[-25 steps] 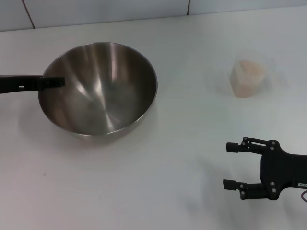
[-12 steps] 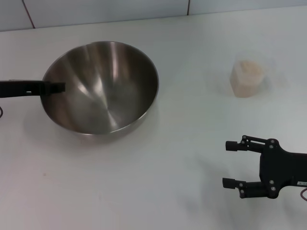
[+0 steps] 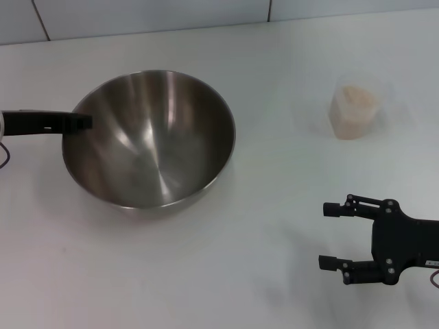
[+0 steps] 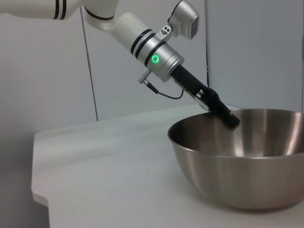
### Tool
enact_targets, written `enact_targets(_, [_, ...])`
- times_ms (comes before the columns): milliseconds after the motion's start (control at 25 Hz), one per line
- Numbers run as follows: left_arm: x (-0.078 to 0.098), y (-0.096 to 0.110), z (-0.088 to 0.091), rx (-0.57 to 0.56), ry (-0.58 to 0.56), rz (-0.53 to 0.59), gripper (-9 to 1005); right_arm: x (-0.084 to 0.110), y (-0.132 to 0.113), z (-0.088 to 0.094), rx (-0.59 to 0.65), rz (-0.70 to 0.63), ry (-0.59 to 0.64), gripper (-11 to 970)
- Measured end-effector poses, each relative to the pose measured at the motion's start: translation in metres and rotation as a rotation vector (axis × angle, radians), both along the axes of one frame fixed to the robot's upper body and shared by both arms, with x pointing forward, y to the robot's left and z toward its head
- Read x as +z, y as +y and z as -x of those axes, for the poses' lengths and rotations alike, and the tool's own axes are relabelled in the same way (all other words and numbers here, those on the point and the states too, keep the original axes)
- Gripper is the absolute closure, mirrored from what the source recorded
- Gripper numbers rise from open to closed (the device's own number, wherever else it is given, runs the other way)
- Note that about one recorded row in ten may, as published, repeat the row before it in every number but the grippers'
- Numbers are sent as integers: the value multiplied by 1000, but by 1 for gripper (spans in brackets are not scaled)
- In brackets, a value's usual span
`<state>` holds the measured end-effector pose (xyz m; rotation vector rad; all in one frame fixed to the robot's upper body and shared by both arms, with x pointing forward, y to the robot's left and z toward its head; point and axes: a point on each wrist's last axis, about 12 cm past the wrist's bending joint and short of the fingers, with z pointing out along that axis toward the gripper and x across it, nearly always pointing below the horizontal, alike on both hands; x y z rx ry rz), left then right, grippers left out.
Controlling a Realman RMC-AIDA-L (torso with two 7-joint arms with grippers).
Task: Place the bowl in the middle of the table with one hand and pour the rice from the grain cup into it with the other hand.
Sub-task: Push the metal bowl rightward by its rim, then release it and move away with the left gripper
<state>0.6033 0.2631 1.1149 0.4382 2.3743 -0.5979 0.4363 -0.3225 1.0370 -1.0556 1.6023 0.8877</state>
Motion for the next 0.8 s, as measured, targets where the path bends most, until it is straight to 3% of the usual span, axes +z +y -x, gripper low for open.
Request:
enact_targets(80, [2, -2, -1, -11, -1, 5, 909, 0, 0, 0, 0, 0, 0, 133])
enact_targets(440, [18, -14, -12, -65, -11, 39, 948, -1, 1, 0, 5, 3, 3, 133])
enact_targets(600, [22, -34, -24, -110, -37, 53, 946, -1, 1, 0, 6, 1, 3, 132])
enact_targets(800, [14, -60, -38, -143, -54, 34, 944, 0, 2, 0, 8, 1, 1, 132])
